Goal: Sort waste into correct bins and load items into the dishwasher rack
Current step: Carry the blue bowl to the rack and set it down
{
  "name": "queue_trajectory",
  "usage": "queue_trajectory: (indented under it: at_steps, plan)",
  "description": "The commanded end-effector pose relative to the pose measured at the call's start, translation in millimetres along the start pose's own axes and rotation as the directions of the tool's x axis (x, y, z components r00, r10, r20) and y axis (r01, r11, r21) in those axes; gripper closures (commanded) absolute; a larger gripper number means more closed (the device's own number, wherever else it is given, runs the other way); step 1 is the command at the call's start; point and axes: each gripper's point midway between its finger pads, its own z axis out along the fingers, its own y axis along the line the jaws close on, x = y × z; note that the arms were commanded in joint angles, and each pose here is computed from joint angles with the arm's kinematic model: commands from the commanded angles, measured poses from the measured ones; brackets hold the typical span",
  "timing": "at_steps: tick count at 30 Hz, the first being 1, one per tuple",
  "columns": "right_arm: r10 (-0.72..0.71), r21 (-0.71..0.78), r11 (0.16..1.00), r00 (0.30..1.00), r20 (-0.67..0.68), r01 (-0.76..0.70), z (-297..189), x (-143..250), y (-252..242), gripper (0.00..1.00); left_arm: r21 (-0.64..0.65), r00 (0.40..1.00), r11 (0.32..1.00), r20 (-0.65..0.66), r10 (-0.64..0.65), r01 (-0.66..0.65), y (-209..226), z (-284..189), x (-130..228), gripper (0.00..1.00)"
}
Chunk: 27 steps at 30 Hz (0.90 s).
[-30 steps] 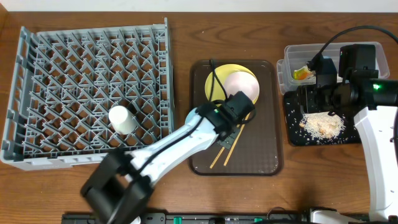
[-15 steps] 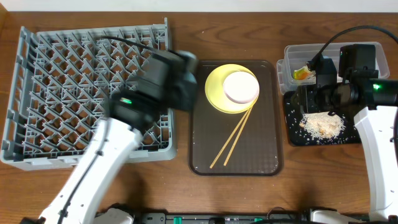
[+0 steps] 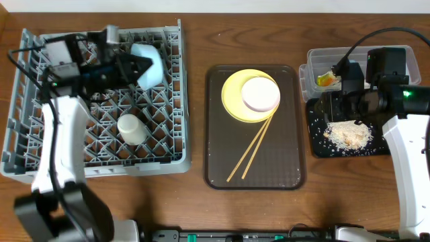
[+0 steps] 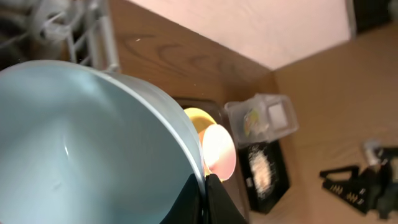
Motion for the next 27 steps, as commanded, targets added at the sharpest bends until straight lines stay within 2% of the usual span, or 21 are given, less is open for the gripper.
queue_trajectory:
  at_steps: [1,6,17,19,24,26,27]
  plan:
    - [0.007,0.004,1.0,1.0,0.006,-0.007,-1,-1,-1,0.46,0.113,0.993,0.987,-0.021,-0.116,0.118,15,-3,-7,0.94]
    - [0.007,0.004,1.0,1.0,0.006,-0.007,-1,-1,-1,0.46,0.237,0.992,0.964,-0.022,-0.122,0.123,38,-2,-17,0.94]
    - [0.008,0.003,1.0,1.0,0.003,-0.008,-1,-1,-1,0.46,0.194,0.977,0.961,0.043,-0.209,0.197,87,-23,-26,0.94]
    - [0.008,0.003,1.0,1.0,0.003,-0.008,-1,-1,-1,0.46,0.162,0.97,0.961,0.057,-0.236,0.224,97,-28,-26,0.94]
    - [0.008,0.004,1.0,1.0,0.003,-0.008,-1,-1,-1,0.46,-0.042,0.925,0.926,0.08,-0.371,0.375,138,-34,-8,0.94]
    - [0.008,0.003,1.0,1.0,0.002,-0.008,-1,0,-1,0.46,-0.062,0.916,0.914,0.07,-0.396,0.4,141,-35,-1,0.92]
    - [0.008,0.003,1.0,1.0,0.002,-0.008,-1,0,-1,0.46,-0.065,0.914,0.912,0.064,-0.402,0.405,141,-36,1,0.89]
